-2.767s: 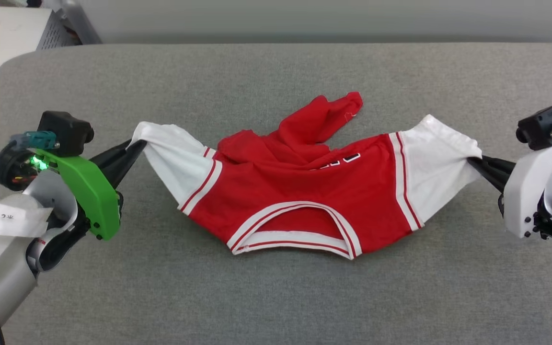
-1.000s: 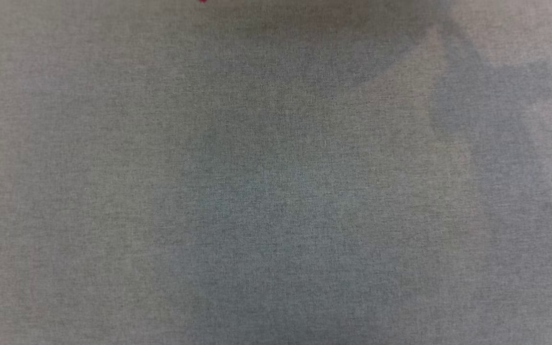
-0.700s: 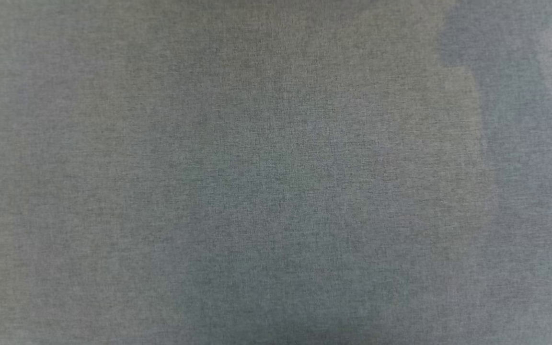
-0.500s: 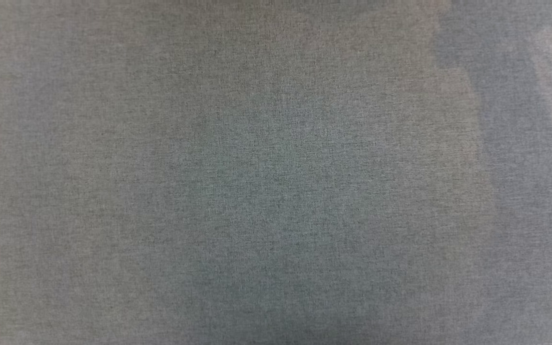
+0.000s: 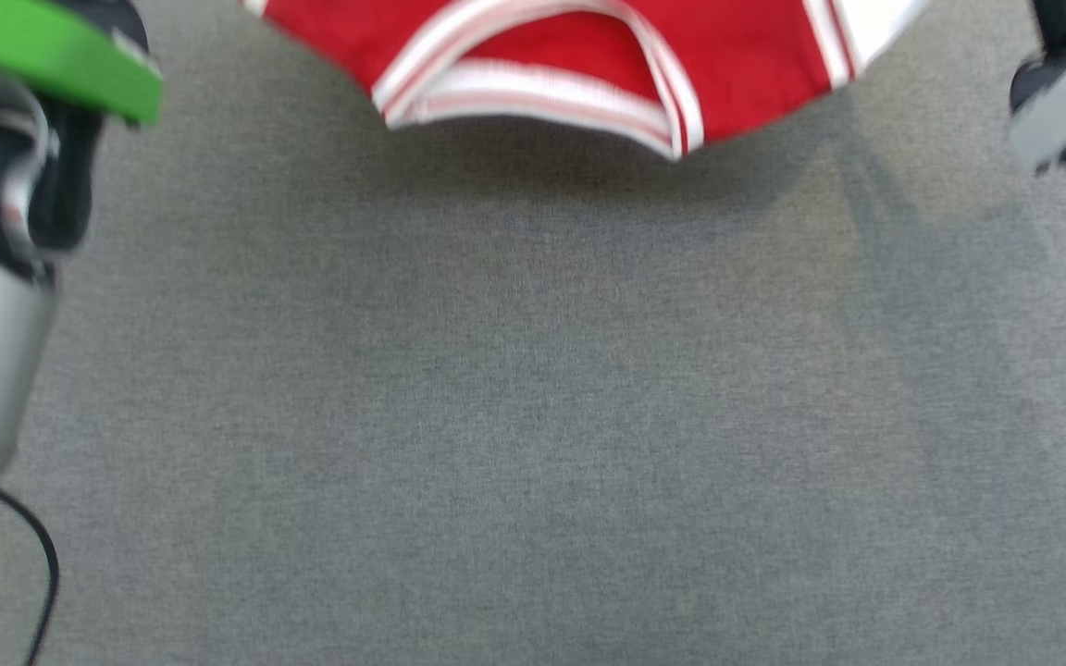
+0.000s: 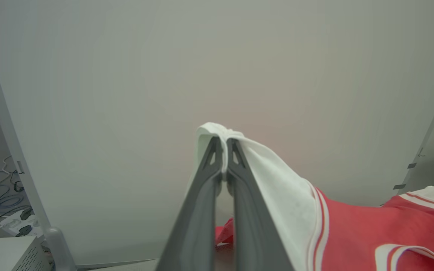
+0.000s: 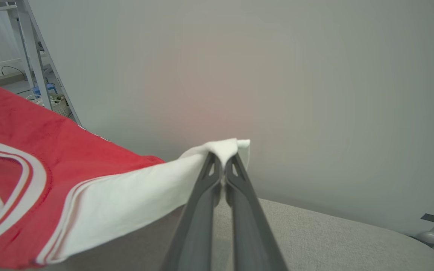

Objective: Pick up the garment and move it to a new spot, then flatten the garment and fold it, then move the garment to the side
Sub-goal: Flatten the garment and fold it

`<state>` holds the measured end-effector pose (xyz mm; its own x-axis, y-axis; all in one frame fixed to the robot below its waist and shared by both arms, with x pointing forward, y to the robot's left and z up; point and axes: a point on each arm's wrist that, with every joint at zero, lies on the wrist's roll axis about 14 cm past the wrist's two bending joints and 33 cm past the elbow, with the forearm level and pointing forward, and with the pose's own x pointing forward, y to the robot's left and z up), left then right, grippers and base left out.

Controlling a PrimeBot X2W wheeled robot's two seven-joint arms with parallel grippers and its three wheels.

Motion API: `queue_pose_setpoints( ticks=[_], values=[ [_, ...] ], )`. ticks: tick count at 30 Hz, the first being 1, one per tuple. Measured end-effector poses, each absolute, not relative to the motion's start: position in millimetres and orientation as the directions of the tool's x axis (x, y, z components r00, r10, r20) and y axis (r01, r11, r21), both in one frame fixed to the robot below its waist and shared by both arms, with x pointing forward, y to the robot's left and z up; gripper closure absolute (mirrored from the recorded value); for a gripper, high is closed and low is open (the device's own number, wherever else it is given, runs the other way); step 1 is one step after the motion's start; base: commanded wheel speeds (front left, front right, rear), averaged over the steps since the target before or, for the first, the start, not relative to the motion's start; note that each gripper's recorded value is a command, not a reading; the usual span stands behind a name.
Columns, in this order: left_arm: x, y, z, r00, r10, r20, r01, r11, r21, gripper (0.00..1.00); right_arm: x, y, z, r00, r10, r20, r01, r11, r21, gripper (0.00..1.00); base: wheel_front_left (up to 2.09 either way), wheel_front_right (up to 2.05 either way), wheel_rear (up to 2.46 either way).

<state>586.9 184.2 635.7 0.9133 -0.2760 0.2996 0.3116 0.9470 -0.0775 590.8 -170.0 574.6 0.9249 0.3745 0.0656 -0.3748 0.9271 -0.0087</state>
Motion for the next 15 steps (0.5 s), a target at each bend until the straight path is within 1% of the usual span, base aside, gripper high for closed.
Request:
queue_pose_setpoints(
  ticks=[7,15],
  values=[
    [518.7,199.8,589.3,0.958,-0.212,0.194,0.240,0.961,-0.135,1.00,517.4,-176.9,526.3,0.912,0.404,-0.073,-0.405,0.914,0.006,1.00,0.00,0.00,0.00],
    [441.0,229.2,534.8,0.993,-0.111,0.031,0.115,0.979,-0.167,1.00,442.2,-186.2,490.9,0.906,0.385,-0.176,-0.376,0.923,0.084,1.00,0.00,0.00,0.00]
  ],
)
